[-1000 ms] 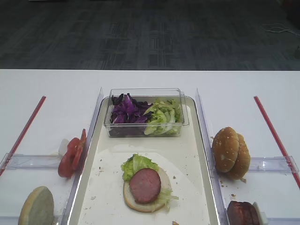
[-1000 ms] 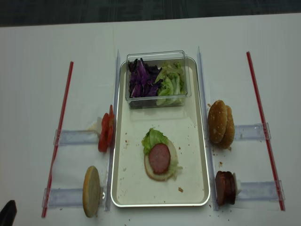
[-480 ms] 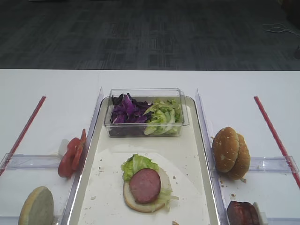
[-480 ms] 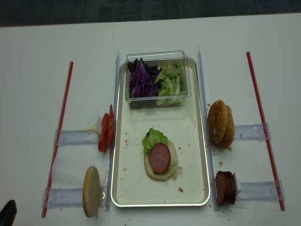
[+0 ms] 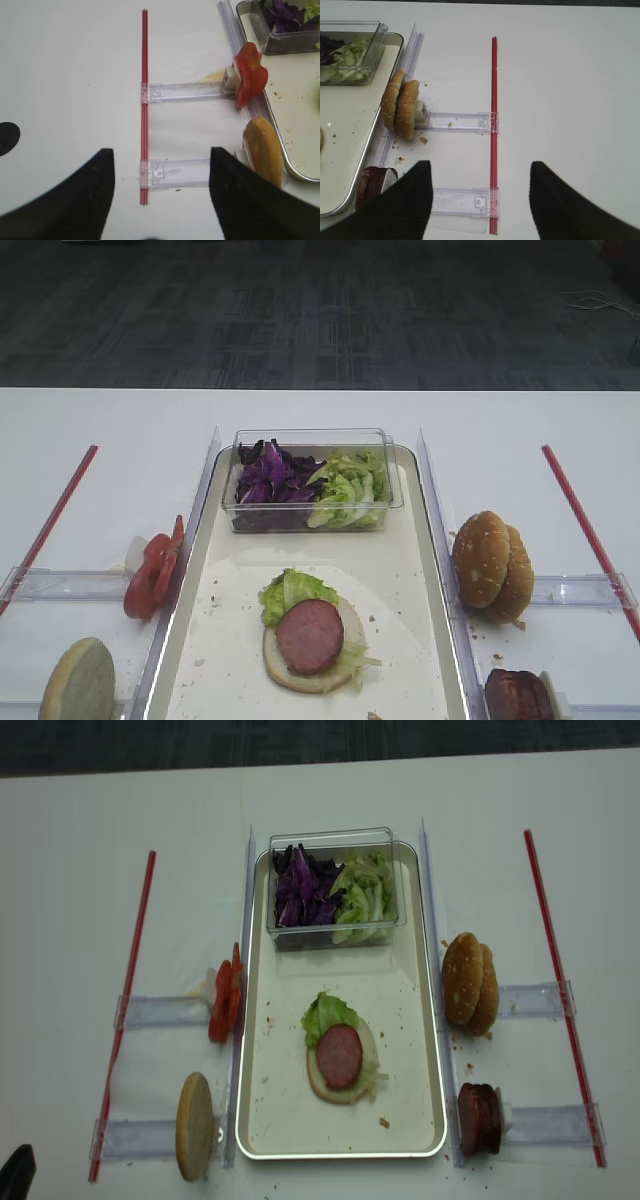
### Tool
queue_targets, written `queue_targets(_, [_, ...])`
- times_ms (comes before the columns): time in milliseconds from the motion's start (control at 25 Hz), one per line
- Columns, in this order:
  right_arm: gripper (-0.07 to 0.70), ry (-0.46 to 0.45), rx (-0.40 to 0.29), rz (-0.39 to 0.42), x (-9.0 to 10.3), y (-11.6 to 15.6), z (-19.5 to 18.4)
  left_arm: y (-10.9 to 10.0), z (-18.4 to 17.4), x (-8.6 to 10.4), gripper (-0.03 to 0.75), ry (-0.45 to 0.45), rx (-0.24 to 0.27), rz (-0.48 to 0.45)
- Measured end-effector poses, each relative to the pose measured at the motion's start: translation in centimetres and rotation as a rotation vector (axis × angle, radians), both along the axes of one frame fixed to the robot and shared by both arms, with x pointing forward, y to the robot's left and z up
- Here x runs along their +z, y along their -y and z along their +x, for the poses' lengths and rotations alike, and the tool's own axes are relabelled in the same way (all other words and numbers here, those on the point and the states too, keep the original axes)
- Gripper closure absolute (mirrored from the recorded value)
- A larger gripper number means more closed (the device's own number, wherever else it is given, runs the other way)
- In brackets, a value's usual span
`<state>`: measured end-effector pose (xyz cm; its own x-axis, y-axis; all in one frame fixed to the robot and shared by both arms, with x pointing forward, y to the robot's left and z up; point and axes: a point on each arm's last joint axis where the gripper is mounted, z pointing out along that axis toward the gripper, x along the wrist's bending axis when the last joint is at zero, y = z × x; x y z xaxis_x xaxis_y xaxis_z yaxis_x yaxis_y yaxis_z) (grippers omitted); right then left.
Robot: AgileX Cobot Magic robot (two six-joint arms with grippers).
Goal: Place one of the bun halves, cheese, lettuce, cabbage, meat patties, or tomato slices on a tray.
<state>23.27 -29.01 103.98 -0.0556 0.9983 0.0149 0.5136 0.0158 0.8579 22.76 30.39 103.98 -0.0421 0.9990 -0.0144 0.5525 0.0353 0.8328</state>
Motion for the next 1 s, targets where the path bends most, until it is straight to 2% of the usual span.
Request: queue_targets(1000, [0.199, 0.0, -0.001, 0.0, 0.0, 0.0, 0.0, 0.0, 0.0, 0.0, 0.294, 0.0, 0.0, 0.0])
